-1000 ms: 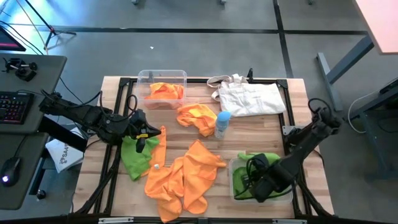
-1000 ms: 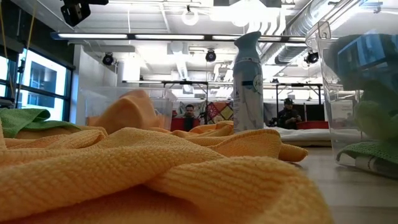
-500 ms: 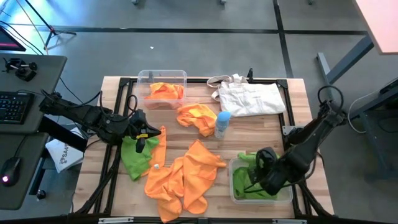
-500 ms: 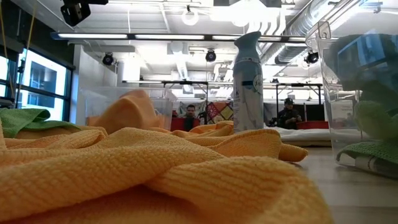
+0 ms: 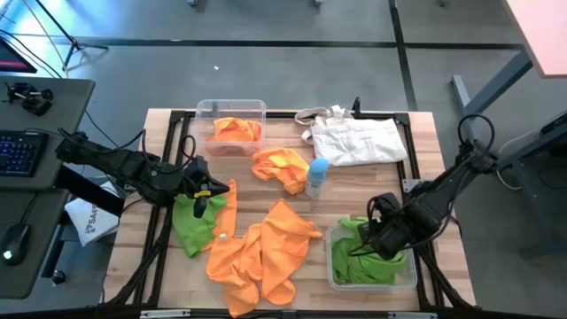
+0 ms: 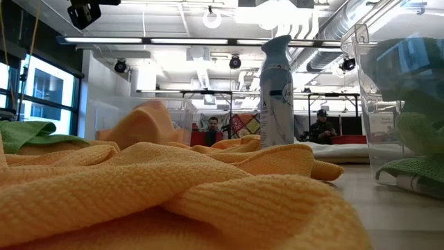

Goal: Sort microfiber towel by color & place in baskets
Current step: Put the green microfiber towel into the bottom transparent bin

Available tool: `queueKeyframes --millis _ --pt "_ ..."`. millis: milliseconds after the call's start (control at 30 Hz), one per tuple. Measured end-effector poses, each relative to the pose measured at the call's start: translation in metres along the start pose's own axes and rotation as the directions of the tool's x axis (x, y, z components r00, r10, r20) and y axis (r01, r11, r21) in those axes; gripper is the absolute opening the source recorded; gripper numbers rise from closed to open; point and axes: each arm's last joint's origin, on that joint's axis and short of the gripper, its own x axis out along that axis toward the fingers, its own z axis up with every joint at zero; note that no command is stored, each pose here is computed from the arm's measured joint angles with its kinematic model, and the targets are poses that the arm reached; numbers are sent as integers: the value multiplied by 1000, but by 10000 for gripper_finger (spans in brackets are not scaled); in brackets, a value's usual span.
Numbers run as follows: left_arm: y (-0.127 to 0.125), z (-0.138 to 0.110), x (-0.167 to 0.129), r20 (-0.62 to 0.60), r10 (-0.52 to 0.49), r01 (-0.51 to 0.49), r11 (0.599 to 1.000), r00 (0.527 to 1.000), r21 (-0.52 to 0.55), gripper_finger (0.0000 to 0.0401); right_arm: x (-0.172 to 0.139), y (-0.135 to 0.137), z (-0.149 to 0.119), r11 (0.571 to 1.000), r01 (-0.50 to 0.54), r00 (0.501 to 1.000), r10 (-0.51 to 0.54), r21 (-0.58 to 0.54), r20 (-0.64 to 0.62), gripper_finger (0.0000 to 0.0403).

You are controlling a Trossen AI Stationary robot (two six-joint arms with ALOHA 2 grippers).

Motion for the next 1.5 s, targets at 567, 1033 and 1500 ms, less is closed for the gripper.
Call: queueKeyframes --millis 567,1033,1500 --pt "0 0 0 4 7 -7 1000 1000 0 0 26 21 2 988 124 992 -123 -90 16 124" --pt "0 0 0 7 10 -10 1000 1000 0 0 -19 27 -6 993 -13 999 10 -116 -32 4" --pt "0 0 0 7 10 -10 1000 1000 11 0 -82 13 -34 973 -196 967 171 -124 -187 1"
